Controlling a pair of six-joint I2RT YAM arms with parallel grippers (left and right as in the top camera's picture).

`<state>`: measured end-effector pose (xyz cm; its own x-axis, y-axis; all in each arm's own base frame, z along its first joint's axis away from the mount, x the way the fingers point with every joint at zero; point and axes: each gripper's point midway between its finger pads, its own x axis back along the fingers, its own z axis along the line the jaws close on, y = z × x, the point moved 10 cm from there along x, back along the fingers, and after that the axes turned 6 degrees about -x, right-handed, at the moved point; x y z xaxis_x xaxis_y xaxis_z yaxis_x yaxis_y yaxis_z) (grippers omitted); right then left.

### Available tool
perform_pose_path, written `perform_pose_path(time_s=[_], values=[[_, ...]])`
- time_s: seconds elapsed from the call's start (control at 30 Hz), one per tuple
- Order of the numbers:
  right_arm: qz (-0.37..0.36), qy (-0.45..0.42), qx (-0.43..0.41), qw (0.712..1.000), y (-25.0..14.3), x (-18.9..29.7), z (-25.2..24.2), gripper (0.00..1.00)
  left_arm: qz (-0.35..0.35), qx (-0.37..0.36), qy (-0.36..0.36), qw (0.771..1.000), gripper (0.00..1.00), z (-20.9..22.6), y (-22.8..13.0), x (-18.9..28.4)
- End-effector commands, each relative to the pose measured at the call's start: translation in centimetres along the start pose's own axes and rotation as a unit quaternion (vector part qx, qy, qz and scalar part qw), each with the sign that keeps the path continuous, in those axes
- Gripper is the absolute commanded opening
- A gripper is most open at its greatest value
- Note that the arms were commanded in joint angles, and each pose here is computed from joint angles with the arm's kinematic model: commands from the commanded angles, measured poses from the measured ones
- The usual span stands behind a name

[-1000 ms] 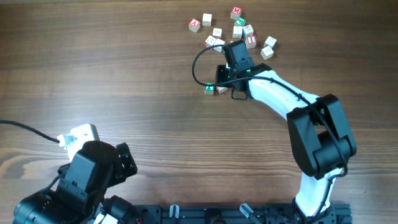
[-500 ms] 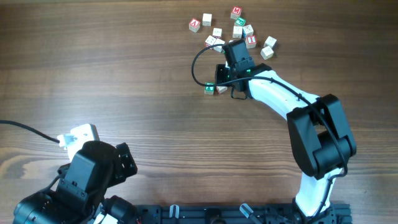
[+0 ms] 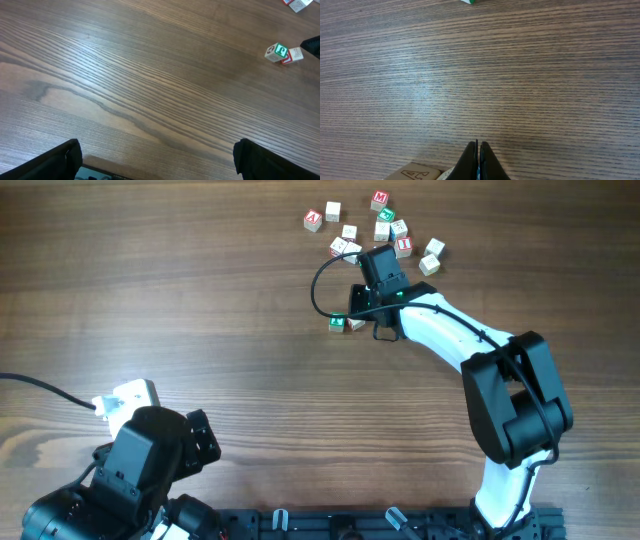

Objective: Form a circle

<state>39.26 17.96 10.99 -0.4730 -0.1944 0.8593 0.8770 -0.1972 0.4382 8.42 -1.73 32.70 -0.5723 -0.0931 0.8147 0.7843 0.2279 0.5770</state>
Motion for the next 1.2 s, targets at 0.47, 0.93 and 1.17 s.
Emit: perform_pose_path(time_s=[0.47,0.93,1.17], values=[[0.027,0.006,0.008,1.000,-1.1,-0.9,-0.2,0.05,0.003,0.006,0.002,1.000,1.00,0.0,0.0,-0.1],[-0.002,-0.011,0.014,1.000,-0.4,-1.0,-0.3,0.05,0.003,0.006,0.002,1.000,1.00,0.0,0.0,-0.1],[-0.047,-0.011,-0.004,0.999,2.8,-0.2,-1.3,0.25,0.003,0.006,0.002,1.000,1.00,0.0,0.0,-0.1]])
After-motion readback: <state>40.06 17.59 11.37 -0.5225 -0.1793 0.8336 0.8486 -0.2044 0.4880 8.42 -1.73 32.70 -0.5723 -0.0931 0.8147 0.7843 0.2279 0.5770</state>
